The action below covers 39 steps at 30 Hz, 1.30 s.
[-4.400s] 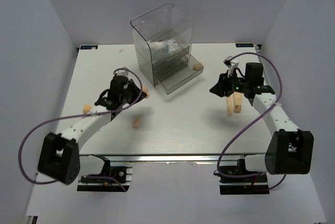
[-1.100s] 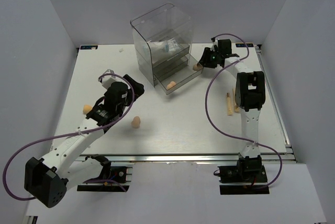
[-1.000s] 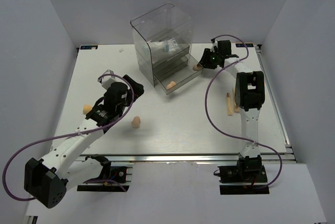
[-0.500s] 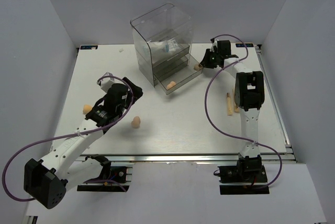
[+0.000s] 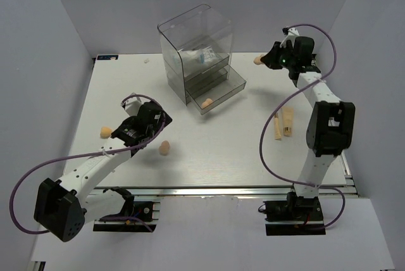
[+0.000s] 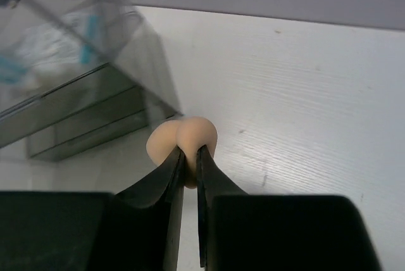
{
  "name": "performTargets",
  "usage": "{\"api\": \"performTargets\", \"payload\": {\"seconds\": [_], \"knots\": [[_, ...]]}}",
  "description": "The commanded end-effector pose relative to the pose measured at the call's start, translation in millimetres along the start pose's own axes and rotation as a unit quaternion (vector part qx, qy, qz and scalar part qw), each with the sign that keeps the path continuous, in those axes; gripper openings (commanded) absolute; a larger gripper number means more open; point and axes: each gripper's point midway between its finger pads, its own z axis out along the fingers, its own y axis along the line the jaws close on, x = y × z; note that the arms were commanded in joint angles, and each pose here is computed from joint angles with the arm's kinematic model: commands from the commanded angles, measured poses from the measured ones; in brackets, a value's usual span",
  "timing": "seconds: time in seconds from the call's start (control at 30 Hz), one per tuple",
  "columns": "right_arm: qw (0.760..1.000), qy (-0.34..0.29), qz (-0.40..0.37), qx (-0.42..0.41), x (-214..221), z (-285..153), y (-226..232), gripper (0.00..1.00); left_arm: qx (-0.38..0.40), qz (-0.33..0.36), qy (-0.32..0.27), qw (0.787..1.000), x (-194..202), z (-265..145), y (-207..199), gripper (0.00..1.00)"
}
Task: Organize the makeup
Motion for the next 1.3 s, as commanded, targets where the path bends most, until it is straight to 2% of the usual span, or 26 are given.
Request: {"api": "performTargets", "payload": {"seconds": [0.0, 0.03, 0.07, 0.13, 0.2, 0.37, 0.43, 0.57, 0.73, 0.77, 0.87, 1.07, 1.13, 1.2, 1.23, 1.27], "knots": [[0.981, -0.045, -0.123, -0.145, -22, -34, 69, 0.07, -0.017, 0.002, -0.014, 1.0, -9, 0, 5, 0.98], [0.967, -0.03, -0.151, -0.203, -3, -44, 87, 0.08, -0.019, 0.003, -0.012, 1.0, -8, 1, 6, 0.98], [0.961, -0.031, -0.166, -0.22, -2, -53, 98, 0.08, -0.019, 0.005, -0.012, 1.0, -8, 2, 7, 0.98], [0.956, 0.007, -0.175, -0.237, 26, -56, 113, 0.1, -0.015, 0.008, -0.009, 1.0, -6, 4, 6, 0.98], [0.947, 0.02, -0.215, -0.239, 40, -54, 127, 0.12, -0.011, 0.01, -0.011, 1.0, -9, 6, 4, 0.98], [0.956, 0.038, -0.207, -0.206, 51, -34, 137, 0.17, -0.003, 0.024, -0.006, 1.0, -11, 10, -1, 0.98], [0.956, 0.067, -0.201, -0.202, 64, -27, 143, 0.22, -0.003, 0.028, -0.002, 1.0, -10, 12, -1, 0.98], [0.954, 0.086, -0.206, -0.2, 71, -4, 146, 0.31, -0.001, 0.032, 0.0, 0.999, -10, 13, -1, 0.98], [0.955, 0.083, -0.21, -0.193, 58, 18, 149, 0.47, -0.001, 0.032, 0.0, 0.999, -9, 12, 2, 0.98], [0.955, 0.082, -0.209, -0.192, 57, 20, 149, 0.53, -0.002, 0.032, -0.001, 0.999, -10, 12, 3, 0.98], [0.955, 0.062, -0.215, -0.195, 37, 16, 157, 0.56, -0.003, 0.037, 0.002, 0.999, -8, 11, 5, 0.98], [0.941, 0.015, -0.25, -0.226, 9, -22, 181, 0.59, -0.01, 0.044, 0.013, 0.999, -4, 16, 9, 0.98], [0.929, 0.017, -0.273, -0.249, 18, -38, 186, 0.58, -0.009, 0.049, 0.019, 0.999, -4, 17, 6, 0.95], [0.912, 0.011, -0.289, -0.29, 24, -62, 200, 0.54, -0.01, 0.061, 0.03, 0.998, -1, 20, 5, 0.85], [0.907, 0.03, -0.29, -0.302, 50, -68, 195, 0.41, -0.008, 0.064, 0.035, 0.997, 0, 21, 4, 0.7], [0.901, 0.017, -0.297, -0.316, 48, -85, 204, 0.33, -0.012, 0.066, 0.039, 0.997, 1, 23, 5, 0.6]]}}
